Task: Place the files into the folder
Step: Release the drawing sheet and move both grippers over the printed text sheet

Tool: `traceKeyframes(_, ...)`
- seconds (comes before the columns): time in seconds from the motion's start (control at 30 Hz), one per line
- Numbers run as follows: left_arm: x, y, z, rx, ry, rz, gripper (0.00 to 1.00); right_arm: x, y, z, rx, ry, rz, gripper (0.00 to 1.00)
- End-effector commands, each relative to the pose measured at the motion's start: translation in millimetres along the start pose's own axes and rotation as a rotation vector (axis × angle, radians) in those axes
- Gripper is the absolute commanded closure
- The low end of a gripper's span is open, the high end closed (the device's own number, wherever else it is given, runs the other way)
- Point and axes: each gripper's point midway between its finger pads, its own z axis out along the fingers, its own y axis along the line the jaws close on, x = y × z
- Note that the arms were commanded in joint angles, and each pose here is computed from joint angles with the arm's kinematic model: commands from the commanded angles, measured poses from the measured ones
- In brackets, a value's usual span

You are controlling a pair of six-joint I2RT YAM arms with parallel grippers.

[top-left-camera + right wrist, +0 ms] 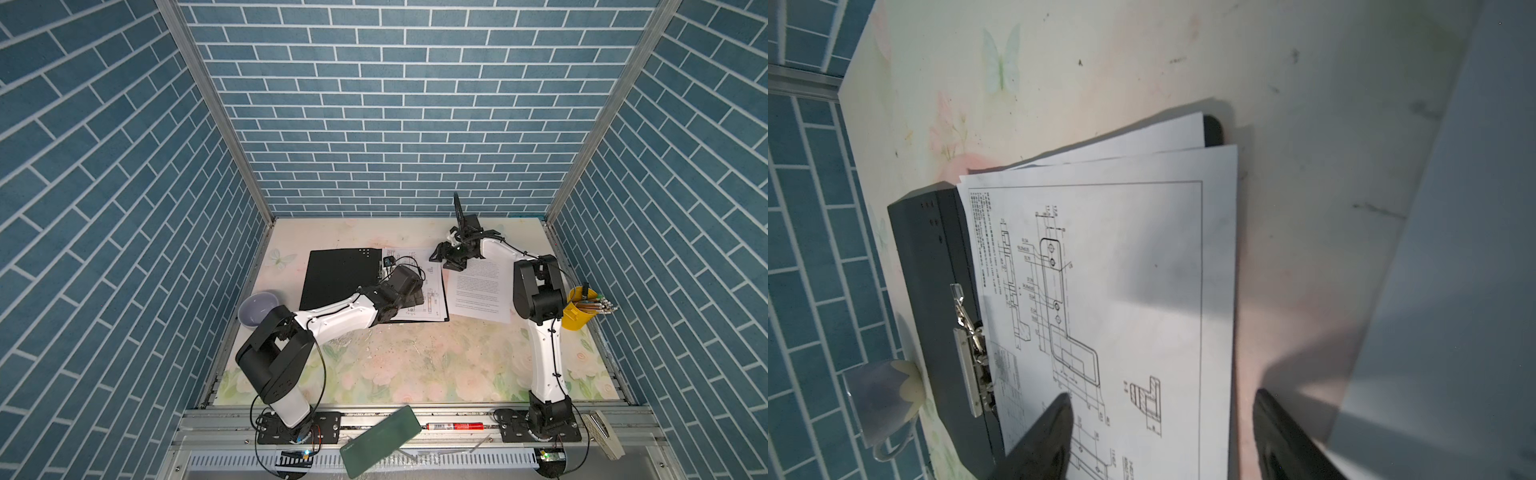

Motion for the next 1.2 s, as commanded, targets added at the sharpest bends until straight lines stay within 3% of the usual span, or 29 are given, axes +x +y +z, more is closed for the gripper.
traceKeyframes(0.0,0,-12,8,0.003,0.001,0.034,0.0,-8,10,-40,0.019,-0.078,-0.05,0.29)
traceKeyframes(0.27,-8,-62,27,0.101,0.002,0.071,0.01,-3,-5,-91,0.053,-0.161,-0.022,0.28)
traceKeyframes(0.7,-6,-134,80,0.214,0.063,0.145,0.0,51,-151,-168,0.256,-0.264,0.188,0.21)
traceKeyframes(0.9,3,-151,102,0.224,0.092,0.172,0.0,66,-176,-175,0.25,-0.291,0.246,0.17)
traceKeyframes(1.17,20,-155,125,0.204,0.15,0.199,0.0,78,-179,-165,0.196,-0.274,0.274,0.14)
